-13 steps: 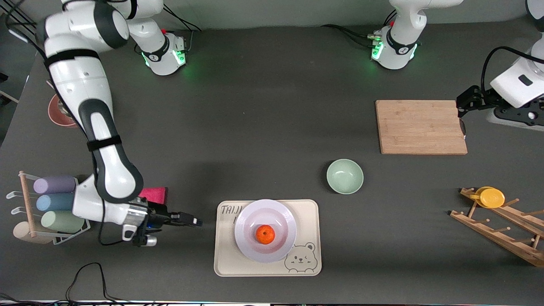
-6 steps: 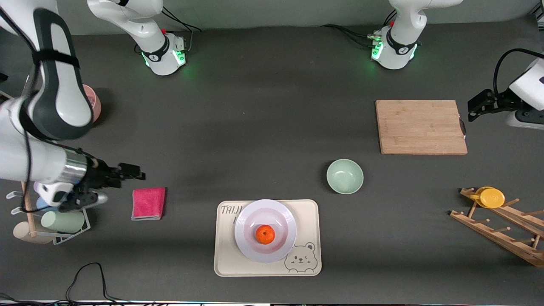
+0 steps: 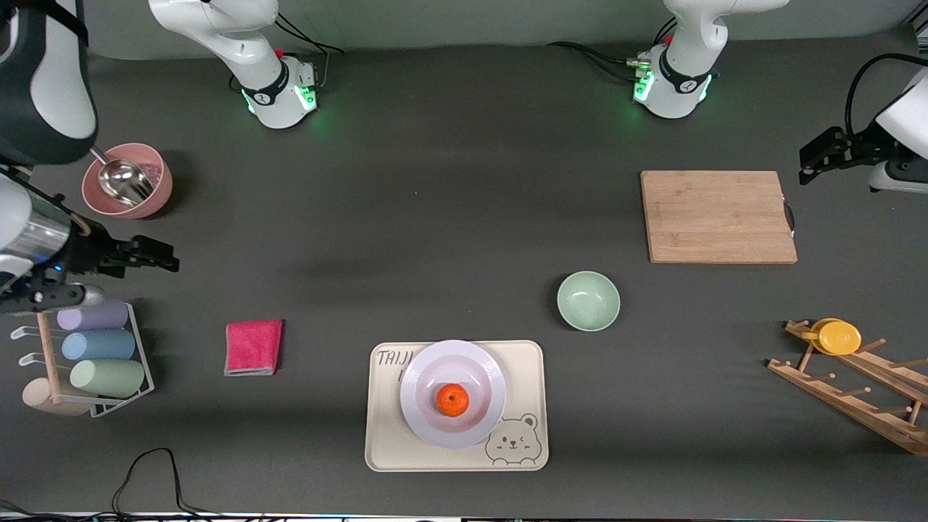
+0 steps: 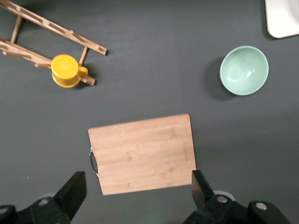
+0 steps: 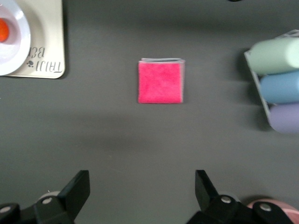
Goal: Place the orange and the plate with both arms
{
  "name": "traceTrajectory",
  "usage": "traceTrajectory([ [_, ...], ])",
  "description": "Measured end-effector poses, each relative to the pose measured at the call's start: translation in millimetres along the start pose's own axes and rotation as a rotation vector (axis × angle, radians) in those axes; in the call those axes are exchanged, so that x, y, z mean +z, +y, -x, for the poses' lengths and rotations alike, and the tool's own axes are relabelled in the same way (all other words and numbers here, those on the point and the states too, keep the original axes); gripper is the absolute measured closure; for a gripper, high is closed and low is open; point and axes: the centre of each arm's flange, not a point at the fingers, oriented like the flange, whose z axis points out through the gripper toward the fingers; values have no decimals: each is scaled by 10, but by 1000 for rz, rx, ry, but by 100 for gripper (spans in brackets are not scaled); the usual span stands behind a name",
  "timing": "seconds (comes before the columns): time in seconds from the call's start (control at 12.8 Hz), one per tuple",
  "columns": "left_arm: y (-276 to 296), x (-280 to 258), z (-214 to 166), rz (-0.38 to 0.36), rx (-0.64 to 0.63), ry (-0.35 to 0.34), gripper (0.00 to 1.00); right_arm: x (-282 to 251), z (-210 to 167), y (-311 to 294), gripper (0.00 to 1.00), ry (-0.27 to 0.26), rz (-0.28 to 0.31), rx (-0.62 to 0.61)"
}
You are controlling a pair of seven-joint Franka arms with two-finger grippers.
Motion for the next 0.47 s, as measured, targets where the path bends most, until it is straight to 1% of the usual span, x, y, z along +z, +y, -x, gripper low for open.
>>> traceTrajectory([
  [0.16,3,36,-4,2,1,-8,0,-175,95,226,0,21,18,37],
  [0.31,-3,70,-51,6,-1,-9,0,-246,149,380,0,28,20,65],
  [0.47,-85,142,-140,46,-31,2,0,-257,156,382,0,29,20,65],
])
